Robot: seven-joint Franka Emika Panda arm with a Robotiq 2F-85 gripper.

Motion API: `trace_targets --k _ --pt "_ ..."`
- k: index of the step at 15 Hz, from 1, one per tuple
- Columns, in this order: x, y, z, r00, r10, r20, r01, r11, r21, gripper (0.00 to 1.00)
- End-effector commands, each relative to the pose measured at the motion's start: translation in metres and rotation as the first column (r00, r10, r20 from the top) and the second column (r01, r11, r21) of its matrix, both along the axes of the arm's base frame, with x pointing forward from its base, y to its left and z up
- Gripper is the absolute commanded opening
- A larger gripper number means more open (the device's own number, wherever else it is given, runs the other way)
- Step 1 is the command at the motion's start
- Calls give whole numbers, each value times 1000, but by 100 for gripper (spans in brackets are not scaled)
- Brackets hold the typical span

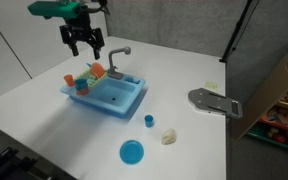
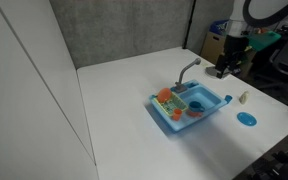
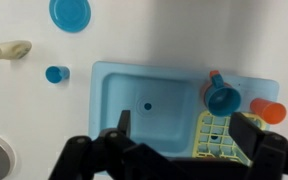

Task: Move the blue cup from the plate to inside the orange cup

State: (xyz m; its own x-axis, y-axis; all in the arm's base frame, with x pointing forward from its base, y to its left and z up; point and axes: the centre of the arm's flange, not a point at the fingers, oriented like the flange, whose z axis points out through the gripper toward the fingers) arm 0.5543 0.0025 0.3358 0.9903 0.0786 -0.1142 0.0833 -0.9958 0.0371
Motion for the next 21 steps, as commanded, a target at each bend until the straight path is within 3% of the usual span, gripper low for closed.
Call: trace_targets --k 1,12,17,21 --pt "-45 -13 29 1000 -3 -12 3 1000 -23 100" --pt "-121 -50 119 993 -104 -60 103 994 -21 100" --pt "-143 -62 156 986 -167 -14 167 986 -7 100" --pt "-146 -67 162 989 -145 14 145 989 14 100"
